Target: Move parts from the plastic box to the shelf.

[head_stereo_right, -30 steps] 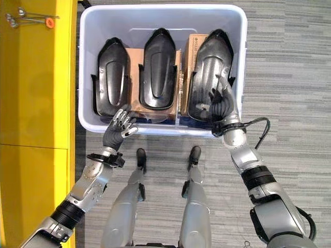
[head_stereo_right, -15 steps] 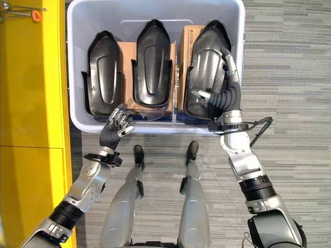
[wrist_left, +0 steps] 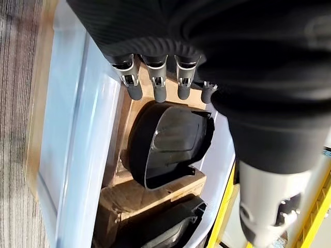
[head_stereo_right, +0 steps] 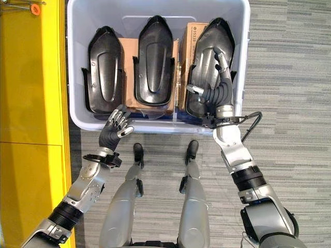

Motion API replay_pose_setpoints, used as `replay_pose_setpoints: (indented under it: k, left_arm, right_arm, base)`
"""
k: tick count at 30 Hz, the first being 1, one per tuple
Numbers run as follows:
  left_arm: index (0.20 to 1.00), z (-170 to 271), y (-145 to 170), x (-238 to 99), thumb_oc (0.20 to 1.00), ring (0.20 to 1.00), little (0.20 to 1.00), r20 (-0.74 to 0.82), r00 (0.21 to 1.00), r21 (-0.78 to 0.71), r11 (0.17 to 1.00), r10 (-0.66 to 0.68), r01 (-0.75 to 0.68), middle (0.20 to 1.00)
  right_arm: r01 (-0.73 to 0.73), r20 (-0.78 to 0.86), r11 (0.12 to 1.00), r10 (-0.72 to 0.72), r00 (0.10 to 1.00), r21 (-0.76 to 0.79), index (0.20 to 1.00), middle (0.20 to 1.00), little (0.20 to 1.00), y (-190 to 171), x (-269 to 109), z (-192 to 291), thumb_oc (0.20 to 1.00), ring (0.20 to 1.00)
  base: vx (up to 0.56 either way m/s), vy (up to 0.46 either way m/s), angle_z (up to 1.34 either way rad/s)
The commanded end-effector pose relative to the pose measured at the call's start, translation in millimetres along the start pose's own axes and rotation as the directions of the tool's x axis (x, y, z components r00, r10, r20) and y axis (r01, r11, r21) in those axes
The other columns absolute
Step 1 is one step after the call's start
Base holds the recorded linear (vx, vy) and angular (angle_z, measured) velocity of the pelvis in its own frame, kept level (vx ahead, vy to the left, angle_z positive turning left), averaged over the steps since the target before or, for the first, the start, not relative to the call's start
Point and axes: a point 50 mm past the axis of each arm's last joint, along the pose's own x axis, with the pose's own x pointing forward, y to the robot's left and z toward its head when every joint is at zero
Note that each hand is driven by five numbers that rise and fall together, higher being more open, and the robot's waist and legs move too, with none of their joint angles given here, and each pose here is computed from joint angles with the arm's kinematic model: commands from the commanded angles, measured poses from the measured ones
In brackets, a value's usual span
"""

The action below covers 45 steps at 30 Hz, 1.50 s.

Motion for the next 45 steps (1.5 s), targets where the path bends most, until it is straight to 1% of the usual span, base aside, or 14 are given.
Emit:
replay_pose_setpoints:
  k: [1, 5, 8, 13, 19, 21, 26, 29, 33, 34, 36, 37, 42, 45]
  left_arm:
    - [1.000, 18.2, -3.6, -8.7, 1.000, 1.000, 1.000, 0.086, 0.995, -0.020, 0.999, -0.049, 0.051, 1.000]
    - [1.000, 17.8, -4.5, -8.8, 1.000, 1.000, 1.000, 0.082, 0.995, -0.022, 0.998, -0.056, 0.058, 1.000]
    - [1.000, 16.6, -7.2, -8.9, 1.000, 1.000, 1.000, 0.071, 0.995, -0.028, 0.997, -0.076, 0.078, 1.000]
    - [1.000, 14.9, -11.5, -8.2, 1.000, 1.000, 1.000, 0.056, 0.993, -0.033, 0.994, -0.103, 0.105, 1.000]
    - [1.000, 14.4, -16.4, -6.9, 1.000, 1.000, 1.000, 0.051, 0.990, -0.033, 0.990, -0.132, 0.134, 1.000]
    - [1.000, 14.1, -18.6, -6.4, 1.000, 1.000, 1.000, 0.049, 0.989, -0.037, 0.989, -0.141, 0.143, 1.000]
    - [1.000, 13.7, -21.9, -4.3, 1.000, 1.000, 1.000, 0.046, 0.987, -0.037, 0.988, -0.151, 0.153, 1.000]
    - [1.000, 13.8, -22.4, -3.4, 1.000, 1.000, 1.000, 0.048, 0.987, -0.036, 0.988, -0.151, 0.152, 1.000]
    - [1.000, 13.9, -23.4, -0.7, 1.000, 1.000, 1.000, 0.053, 0.988, -0.036, 0.989, -0.144, 0.146, 1.000]
    - [1.000, 13.9, -23.4, -0.7, 1.000, 1.000, 1.000, 0.053, 0.988, -0.036, 0.989, -0.144, 0.146, 1.000]
    - [1.000, 14.2, -22.8, 0.3, 1.000, 1.000, 1.000, 0.058, 0.990, -0.039, 0.990, -0.132, 0.135, 1.000]
    - [1.000, 14.1, -22.8, 0.2, 1.000, 1.000, 1.000, 0.058, 0.990, -0.039, 0.990, -0.132, 0.134, 1.000]
    - [1.000, 15.8, -18.6, -1.3, 1.000, 1.000, 1.000, 0.064, 0.991, -0.036, 0.992, -0.116, 0.118, 1.000]
    - [1.000, 15.7, -16.3, -1.5, 1.000, 1.000, 1.000, 0.063, 0.993, -0.033, 0.994, -0.104, 0.107, 1.000]
  right_arm:
    - [0.045, 0.073, 0.999, -0.044, 0.996, -0.012, 1.000, 1.000, 1.000, -11.9, 25.8, 17.8, 1.000, 1.000]
    - [0.051, 0.065, 0.998, -0.048, 0.997, -0.033, 1.000, 1.000, 1.000, -14.1, 37.2, 18.9, 1.000, 1.000]
    - [0.064, -0.010, 0.997, -0.065, 0.998, -0.050, 1.000, 1.000, 1.000, -16.2, 54.9, 11.2, 1.000, 1.000]
    - [0.073, -0.139, 0.996, -0.079, 0.987, -0.048, 1.000, 1.000, 1.000, -18.4, 67.3, -5.1, 1.000, 1.000]
    - [0.102, -0.240, 0.994, -0.111, 0.964, -0.050, 1.000, 1.000, 1.000, -25.0, 71.0, -19.7, 1.000, 1.000]
    - [0.130, -0.312, 0.991, -0.135, 0.940, -0.036, 1.000, 1.000, 1.000, -28.0, 69.2, -30.6, 1.000, 1.000]
    - [0.131, -0.392, 0.991, -0.127, 0.911, -0.016, 1.000, 1.000, 1.000, -20.7, 63.5, -43.0, 1.000, 1.000]
    - [0.117, -0.397, 0.993, -0.105, 0.912, 0.005, 1.000, 1.000, 1.000, -13.4, 61.2, -44.1, 1.000, 1.000]
    - [0.026, -0.340, 0.997, 0.001, 0.941, 0.075, 1.000, 1.000, 1.000, 18.0, 57.6, -33.8, 1.000, 1.000]
    - [0.026, -0.340, 0.997, 0.001, 0.940, 0.075, 1.000, 1.000, 1.000, 18.0, 57.6, -33.9, 1.000, 1.000]
    - [-0.056, -0.263, 0.993, 0.083, 0.961, 0.108, 1.000, 1.000, 1.000, 38.9, 55.7, -19.4, 1.000, 1.000]
    - [-0.056, -0.263, 0.993, 0.083, 0.961, 0.107, 1.000, 1.000, 1.000, 39.0, 55.6, -19.5, 1.000, 1.000]
    - [-0.194, -0.141, 0.975, 0.208, 0.968, 0.105, 1.000, 1.000, 1.000, 66.1, 46.7, 1.6, 1.000, 1.000]
    - [-0.242, -0.098, 0.965, 0.252, 0.963, 0.104, 1.000, 1.000, 1.000, 74.5, 41.7, 8.8, 1.000, 1.000]
  base:
    - [0.00, 0.000, 0.00]
    - [0.00, 0.000, 0.00]
    - [0.00, 0.000, 0.00]
    - [0.00, 0.000, 0.00]
    - [0.00, 0.000, 0.00]
    - [0.00, 0.000, 0.00]
    - [0.00, 0.000, 0.00]
    - [0.00, 0.000, 0.00]
    - [0.00, 0.000, 0.00]
    - [0.00, 0.000, 0.00]
    - [0.00, 0.000, 0.00]
    - [0.00, 0.000, 0.00]
    - [0.00, -0.001, 0.02]
    - [0.00, -0.004, 0.08]
